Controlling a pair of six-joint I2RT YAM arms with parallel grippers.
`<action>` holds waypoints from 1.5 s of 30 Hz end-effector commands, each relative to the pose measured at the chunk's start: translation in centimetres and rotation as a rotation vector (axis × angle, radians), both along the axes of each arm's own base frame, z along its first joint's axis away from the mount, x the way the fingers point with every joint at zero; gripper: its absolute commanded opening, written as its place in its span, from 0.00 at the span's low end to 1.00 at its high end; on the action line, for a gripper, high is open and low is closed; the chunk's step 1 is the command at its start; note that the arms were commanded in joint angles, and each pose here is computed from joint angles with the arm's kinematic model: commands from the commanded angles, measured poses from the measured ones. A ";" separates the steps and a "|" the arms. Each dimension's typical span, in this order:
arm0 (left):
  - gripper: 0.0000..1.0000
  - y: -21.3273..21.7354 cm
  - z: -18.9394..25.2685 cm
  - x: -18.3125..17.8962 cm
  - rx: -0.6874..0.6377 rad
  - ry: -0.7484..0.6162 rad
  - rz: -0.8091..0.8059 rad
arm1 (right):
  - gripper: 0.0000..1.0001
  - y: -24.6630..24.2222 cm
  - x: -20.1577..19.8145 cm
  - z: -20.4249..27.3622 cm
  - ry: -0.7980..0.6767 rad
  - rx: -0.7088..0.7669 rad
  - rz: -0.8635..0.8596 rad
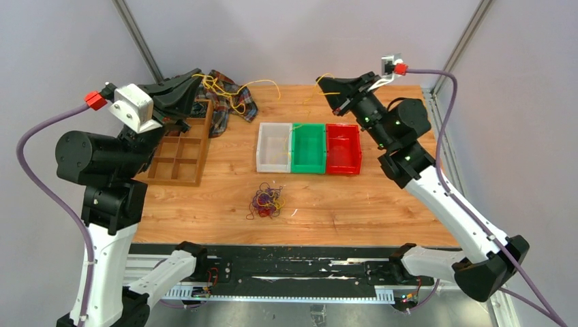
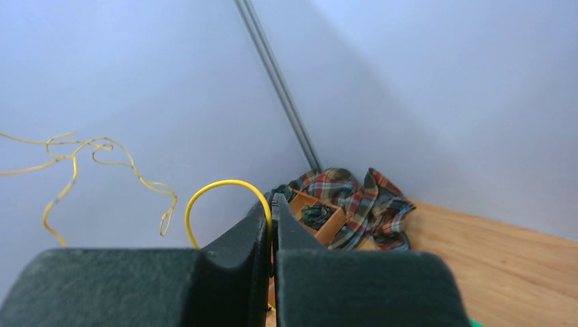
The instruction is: Untangle the cables
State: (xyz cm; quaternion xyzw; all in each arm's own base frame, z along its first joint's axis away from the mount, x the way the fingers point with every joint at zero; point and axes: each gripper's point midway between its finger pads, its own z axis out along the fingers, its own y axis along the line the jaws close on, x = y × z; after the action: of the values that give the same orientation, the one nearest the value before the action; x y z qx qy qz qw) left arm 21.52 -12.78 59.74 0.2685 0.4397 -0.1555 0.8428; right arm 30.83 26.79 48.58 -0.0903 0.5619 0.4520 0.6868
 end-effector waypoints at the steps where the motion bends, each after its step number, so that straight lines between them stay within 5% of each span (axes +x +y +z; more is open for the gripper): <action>1: 0.00 -1.1 -1.3 -0.6 0.009 0.049 -0.073 | 0.01 -2.8 -0.9 3.2 -0.091 -0.003 -0.060; 10: 0.00 -1.9 -2.3 -1.2 0.045 0.098 -0.132 | 0.01 -6.1 -0.4 2.7 -0.120 -0.076 -0.186; 27: 0.00 -3.8 -7.0 -1.8 0.189 0.236 -0.248 | 0.01 -15.0 9.0 -7.5 0.156 -0.276 -0.544; 45: 0.00 -3.6 -8.9 -1.8 0.217 0.274 -0.232 | 0.01 -15.8 12.0 -15.7 0.453 -0.436 -0.581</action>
State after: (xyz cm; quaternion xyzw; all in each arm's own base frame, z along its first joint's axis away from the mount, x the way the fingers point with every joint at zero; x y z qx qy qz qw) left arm 19.98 -16.37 51.30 0.3777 0.5292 -0.2403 0.7207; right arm 42.67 11.36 33.76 0.0223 0.7675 0.1289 0.6276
